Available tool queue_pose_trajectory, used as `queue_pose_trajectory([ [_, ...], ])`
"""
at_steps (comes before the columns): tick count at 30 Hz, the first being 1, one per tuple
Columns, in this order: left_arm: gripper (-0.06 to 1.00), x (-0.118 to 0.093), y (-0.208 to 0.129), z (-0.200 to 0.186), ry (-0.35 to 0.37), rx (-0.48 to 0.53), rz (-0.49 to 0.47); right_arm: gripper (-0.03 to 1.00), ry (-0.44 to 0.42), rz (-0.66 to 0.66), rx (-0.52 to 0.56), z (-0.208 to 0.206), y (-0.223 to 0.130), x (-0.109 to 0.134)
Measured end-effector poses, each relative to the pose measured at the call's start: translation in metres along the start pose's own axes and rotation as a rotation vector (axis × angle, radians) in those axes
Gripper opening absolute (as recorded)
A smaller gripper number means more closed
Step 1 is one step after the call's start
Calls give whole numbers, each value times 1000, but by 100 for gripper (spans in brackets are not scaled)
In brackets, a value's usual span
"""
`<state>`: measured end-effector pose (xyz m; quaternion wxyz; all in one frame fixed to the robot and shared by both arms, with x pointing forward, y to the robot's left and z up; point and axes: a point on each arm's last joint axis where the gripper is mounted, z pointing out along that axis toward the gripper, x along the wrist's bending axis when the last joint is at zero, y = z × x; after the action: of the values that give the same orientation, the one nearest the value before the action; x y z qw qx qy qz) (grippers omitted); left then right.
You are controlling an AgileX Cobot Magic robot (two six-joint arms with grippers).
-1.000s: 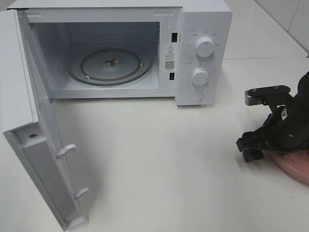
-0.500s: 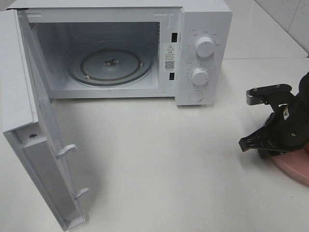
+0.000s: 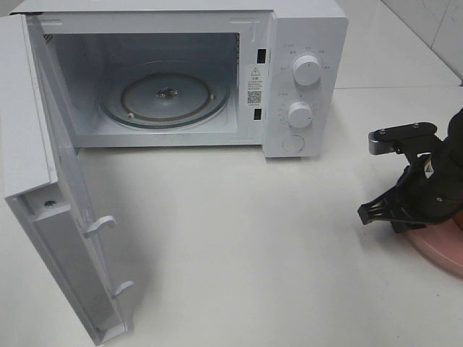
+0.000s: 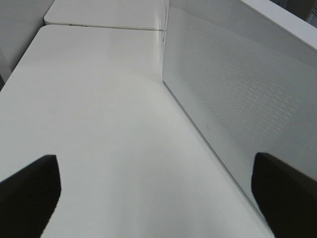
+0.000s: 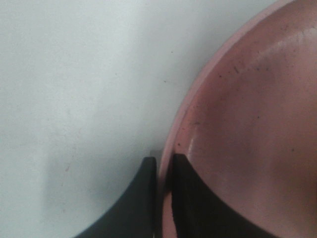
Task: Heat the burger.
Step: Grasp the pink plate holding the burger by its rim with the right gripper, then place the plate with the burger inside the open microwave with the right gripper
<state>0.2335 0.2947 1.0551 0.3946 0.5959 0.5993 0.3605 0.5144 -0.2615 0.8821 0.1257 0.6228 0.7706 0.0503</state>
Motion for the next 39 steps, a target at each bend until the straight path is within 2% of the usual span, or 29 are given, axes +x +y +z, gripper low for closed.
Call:
queue_pose_trajectory([
  [12,99,0,0,0,0,0,0,1,-90,-11,32,-2,-2,3],
  [14,99,0,0,0,0,0,0,0,-147,-34,50,-4,-3,9],
  [17,99,0,0,0,0,0,0,0,-164,-39,55,-5,-4,11],
  [19,99,0,0,0,0,0,0,0,-215,-44,64,-7,-6,17],
  [30,99,0,0,0,0,0,0,1,-307,-72,80,-12,-10,28],
  [39,99,0,0,0,0,0,0,2,-393,-150,101,-19,-15,43],
])
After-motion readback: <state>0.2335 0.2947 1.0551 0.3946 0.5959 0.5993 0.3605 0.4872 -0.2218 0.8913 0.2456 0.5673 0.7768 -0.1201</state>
